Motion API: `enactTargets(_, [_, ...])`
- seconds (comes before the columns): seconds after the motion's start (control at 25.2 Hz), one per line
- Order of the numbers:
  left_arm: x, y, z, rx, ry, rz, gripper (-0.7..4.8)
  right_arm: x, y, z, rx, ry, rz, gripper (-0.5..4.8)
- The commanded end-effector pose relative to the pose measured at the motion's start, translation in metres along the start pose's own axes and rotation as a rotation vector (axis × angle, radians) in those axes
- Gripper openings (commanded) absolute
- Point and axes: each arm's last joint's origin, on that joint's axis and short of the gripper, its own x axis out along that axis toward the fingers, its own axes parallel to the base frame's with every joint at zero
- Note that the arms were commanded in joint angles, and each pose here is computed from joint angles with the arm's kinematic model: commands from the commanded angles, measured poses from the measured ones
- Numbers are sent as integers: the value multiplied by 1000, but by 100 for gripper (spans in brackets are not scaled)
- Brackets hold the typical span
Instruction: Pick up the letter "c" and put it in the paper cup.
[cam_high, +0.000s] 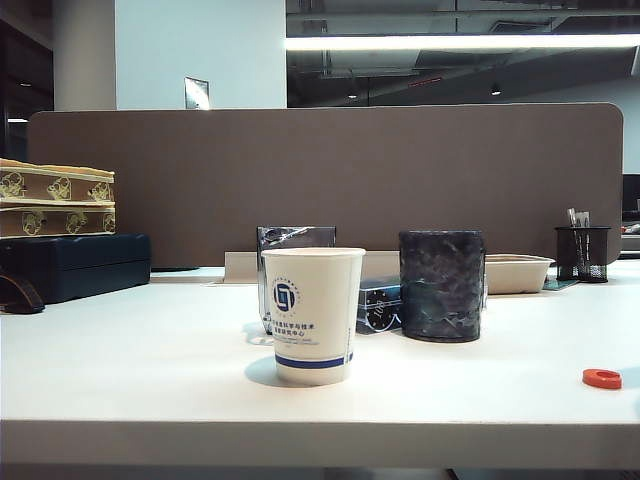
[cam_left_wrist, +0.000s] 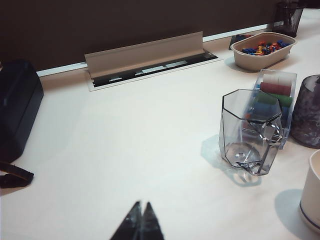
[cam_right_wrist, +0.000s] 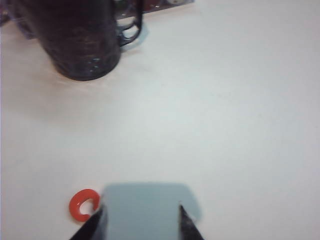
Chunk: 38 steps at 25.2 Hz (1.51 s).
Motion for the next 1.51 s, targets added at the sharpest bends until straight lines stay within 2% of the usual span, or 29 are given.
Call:
enactTargets(0.04, [0, 0, 2, 8, -13, -5, -2, 5, 1, 4, 25, -8, -11, 179])
enactTargets(0.28, [0, 0, 1, 6, -10, -4, -2, 17, 10, 3, 1, 30, 41, 181])
enactTargets(0.36, [0, 0, 1, 6, -9, -4, -2, 20, 20, 4, -34, 31, 85, 182])
enactTargets(0.52, [0, 0, 1, 6, -9, -3, -2, 20, 29, 4, -78, 26, 67, 235])
enactTargets(0.59, [0, 0, 1, 6, -9, -4, -2, 20, 32, 4, -92, 27, 53, 236])
enactTargets(0.95, [0, 0, 1, 6, -9, -3, -2, 32, 35, -3, -95, 112, 59, 244])
enactTargets(1.51, [0, 0, 1, 9, -17, -1, -2, 36, 36, -5, -71, 137, 63, 244])
